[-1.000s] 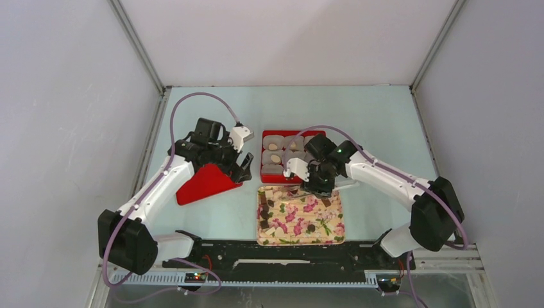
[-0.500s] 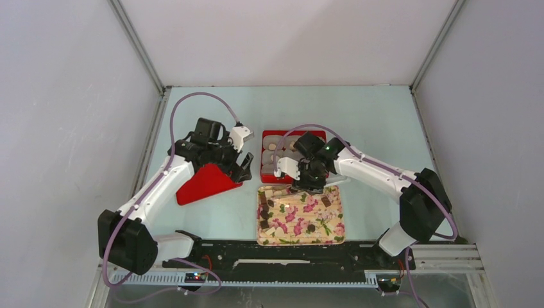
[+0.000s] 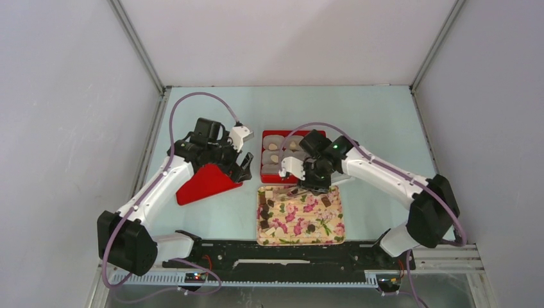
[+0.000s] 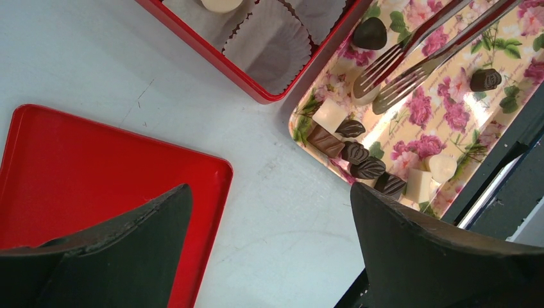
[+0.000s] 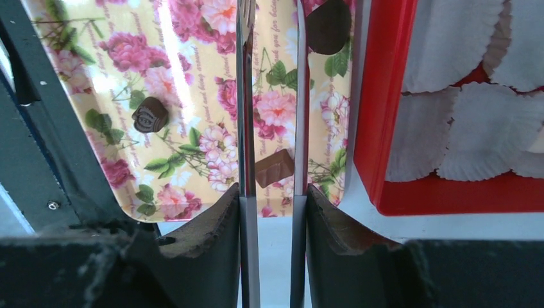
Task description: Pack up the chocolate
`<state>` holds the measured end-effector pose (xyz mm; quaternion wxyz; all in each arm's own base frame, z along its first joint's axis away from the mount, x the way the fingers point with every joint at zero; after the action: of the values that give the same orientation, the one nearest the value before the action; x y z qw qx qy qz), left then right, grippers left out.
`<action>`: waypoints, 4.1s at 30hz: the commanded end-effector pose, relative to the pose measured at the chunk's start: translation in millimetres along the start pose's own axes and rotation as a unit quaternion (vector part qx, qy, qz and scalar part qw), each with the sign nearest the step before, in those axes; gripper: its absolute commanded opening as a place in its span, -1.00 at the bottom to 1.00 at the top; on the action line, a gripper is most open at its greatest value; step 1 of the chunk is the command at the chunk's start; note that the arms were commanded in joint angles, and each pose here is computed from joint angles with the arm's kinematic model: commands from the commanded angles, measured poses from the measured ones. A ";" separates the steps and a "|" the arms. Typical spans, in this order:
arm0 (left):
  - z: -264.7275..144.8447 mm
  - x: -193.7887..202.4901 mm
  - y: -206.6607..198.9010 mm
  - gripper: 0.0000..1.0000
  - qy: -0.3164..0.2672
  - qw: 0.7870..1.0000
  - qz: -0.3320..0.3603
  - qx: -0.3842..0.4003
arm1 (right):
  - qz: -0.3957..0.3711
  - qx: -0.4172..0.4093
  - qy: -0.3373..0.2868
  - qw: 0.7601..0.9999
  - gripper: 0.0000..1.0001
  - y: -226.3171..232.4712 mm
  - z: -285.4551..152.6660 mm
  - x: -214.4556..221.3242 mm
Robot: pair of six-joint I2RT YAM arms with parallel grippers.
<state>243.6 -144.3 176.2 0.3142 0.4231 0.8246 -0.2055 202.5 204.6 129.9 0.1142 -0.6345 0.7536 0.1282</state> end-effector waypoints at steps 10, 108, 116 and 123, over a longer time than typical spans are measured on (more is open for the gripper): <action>-6.0 -12.9 1.0 0.97 -0.023 0.999 0.022 -0.008 | 0.070 0.080 -0.168 0.980 -0.61 -58.0 -89.2 -20.4; -7.6 -11.3 1.7 0.97 -0.024 0.999 0.026 -0.015 | -0.041 -0.094 -0.042 0.994 -0.23 45.4 -29.9 -23.7; -6.6 -10.6 2.0 0.97 -0.021 0.999 0.025 -0.014 | -0.091 -0.113 -0.003 0.989 -0.12 75.9 -20.1 -14.2; -7.3 -10.3 1.8 0.97 -0.022 0.999 0.025 -0.015 | -0.098 -0.106 0.015 0.989 -0.11 74.9 -8.9 -15.7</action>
<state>243.7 -143.3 178.6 0.3194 0.4230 0.8237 -0.2012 129.0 224.7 146.5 0.0383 -0.7071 0.6788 0.1945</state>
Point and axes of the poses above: each gripper's point midway between its finger pads, its own z axis out along the fingers, its own y axis along the line the jaws close on, x = y × z, the point moved 3 cm from there along -z, back along the fingers, and after that the axes turned 6 degrees about z, right-handed, at the moved point
